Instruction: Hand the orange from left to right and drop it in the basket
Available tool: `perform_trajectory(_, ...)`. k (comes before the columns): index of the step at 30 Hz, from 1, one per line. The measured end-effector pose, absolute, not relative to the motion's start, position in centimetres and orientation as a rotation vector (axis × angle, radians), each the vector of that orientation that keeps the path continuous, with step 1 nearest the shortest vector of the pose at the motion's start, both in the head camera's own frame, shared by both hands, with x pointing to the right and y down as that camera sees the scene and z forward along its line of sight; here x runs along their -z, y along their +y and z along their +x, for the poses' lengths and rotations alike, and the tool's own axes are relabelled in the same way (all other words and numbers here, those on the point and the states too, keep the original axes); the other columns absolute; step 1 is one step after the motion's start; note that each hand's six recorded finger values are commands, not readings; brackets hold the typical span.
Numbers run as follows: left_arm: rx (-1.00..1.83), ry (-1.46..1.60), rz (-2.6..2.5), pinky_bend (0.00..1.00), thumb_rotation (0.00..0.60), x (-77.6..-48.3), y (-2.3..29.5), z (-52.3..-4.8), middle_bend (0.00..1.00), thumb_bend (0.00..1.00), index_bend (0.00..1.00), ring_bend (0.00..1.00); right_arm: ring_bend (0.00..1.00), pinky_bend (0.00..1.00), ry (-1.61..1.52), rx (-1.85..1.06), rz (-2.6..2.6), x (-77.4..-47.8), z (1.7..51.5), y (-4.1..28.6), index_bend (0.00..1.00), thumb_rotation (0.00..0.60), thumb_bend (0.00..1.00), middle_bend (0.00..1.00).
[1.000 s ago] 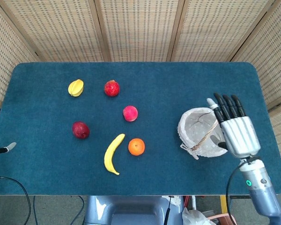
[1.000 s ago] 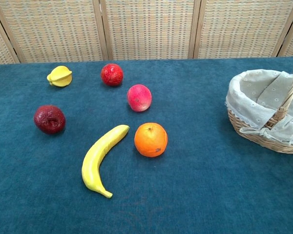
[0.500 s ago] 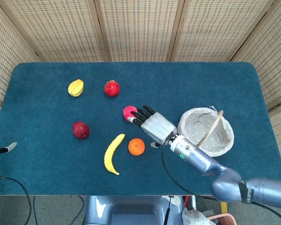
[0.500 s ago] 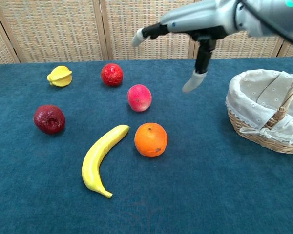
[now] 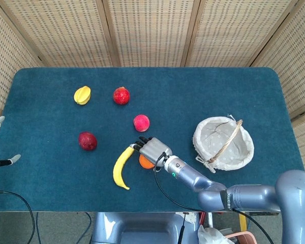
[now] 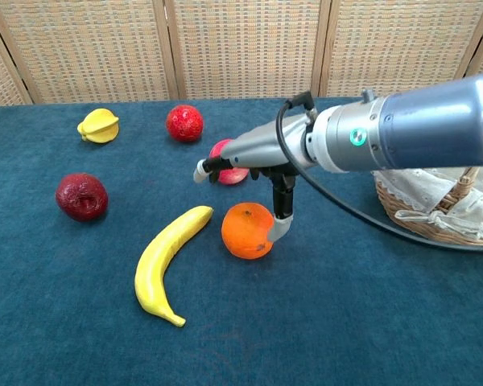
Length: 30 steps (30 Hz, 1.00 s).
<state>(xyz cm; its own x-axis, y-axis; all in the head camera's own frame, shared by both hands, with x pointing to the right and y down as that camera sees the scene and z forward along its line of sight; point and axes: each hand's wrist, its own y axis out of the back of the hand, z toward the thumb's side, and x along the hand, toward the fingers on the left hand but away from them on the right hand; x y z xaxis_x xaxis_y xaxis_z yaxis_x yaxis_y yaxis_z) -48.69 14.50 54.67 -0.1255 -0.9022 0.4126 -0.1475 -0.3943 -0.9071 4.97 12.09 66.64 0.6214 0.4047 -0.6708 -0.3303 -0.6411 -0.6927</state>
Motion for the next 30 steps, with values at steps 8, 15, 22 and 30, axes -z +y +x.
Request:
perform_trajectory(8,1.576,1.187,-1.543,0.0,0.6,-54.7,14.5,-48.6,0.0,0.0,0.0,0.0,0.21,0.37,-0.033,-1.1,-1.958,-68.7,4.6,13.2,0.26,0.6,0.03,0.27)
perform_trajectory(15,1.578,1.189,-1.545,0.0,0.6,-54.6,14.6,-48.7,0.0,0.0,0.0,0.0,0.45,0.61,-0.088,-1.05,-1.93,-68.9,4.2,13.0,0.51,0.6,0.23,0.54)
perform_trajectory(22,1.575,1.178,-1.556,0.0,0.6,-54.8,14.6,-48.4,0.0,0.0,0.0,0.0,0.45,0.62,-0.246,-0.954,-1.951,-66.4,4.1,11.6,0.51,0.6,0.29,0.54)
perform_trajectory(30,1.557,1.165,-1.565,0.0,0.6,-54.6,14.9,-47.8,0.0,0.0,0.0,0.0,0.45,0.62,-0.561,-0.836,-1.9,-58.0,8.5,6.5,0.51,0.6,0.31,0.54)
